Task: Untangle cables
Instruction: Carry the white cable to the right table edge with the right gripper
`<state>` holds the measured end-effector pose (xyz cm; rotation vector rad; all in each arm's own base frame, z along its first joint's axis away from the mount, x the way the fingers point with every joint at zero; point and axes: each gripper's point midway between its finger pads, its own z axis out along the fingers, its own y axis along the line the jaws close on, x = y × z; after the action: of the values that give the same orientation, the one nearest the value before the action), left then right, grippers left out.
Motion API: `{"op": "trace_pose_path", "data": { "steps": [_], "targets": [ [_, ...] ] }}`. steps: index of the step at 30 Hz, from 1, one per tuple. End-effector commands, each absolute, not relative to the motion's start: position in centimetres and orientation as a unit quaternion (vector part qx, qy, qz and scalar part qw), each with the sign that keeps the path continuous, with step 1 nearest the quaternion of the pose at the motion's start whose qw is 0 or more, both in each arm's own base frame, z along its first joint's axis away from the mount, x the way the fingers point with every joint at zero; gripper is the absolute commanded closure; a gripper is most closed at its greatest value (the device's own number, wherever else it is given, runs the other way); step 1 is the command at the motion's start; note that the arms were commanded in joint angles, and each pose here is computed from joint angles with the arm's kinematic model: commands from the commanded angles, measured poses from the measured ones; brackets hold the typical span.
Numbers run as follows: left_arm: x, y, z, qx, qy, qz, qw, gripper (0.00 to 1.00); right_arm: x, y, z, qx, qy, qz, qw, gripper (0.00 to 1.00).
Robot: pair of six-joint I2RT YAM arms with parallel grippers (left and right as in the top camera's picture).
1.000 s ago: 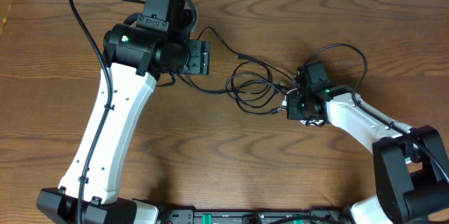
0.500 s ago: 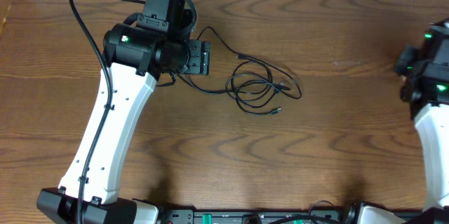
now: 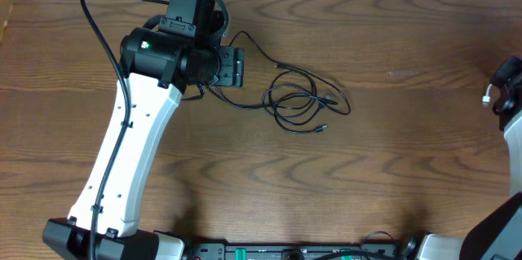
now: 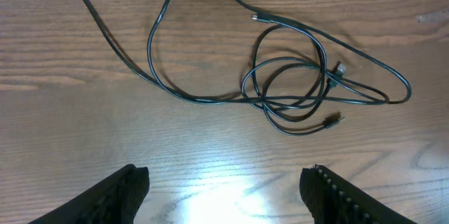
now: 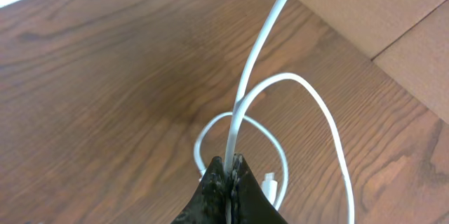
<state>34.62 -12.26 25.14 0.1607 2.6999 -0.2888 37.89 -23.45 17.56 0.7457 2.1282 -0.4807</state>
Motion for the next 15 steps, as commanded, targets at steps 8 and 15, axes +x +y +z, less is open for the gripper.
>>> {"op": "trace_pose_path", "data": {
  "steps": [8, 15],
  "targets": [
    [34.6, -12.1, 25.2, 0.053, 0.971, -0.103, 0.209, 0.25, 40.3, -21.1, 13.9, 0.23, 0.885, -0.106, 0.39, 0.49],
    [34.6, -12.0, 25.1, 0.053, 0.971, -0.1, 0.209, 0.25, 41.0, -12.0, 11.9, 0.149, 0.922, 0.068, 0.35, 0.37]
  ]
}}
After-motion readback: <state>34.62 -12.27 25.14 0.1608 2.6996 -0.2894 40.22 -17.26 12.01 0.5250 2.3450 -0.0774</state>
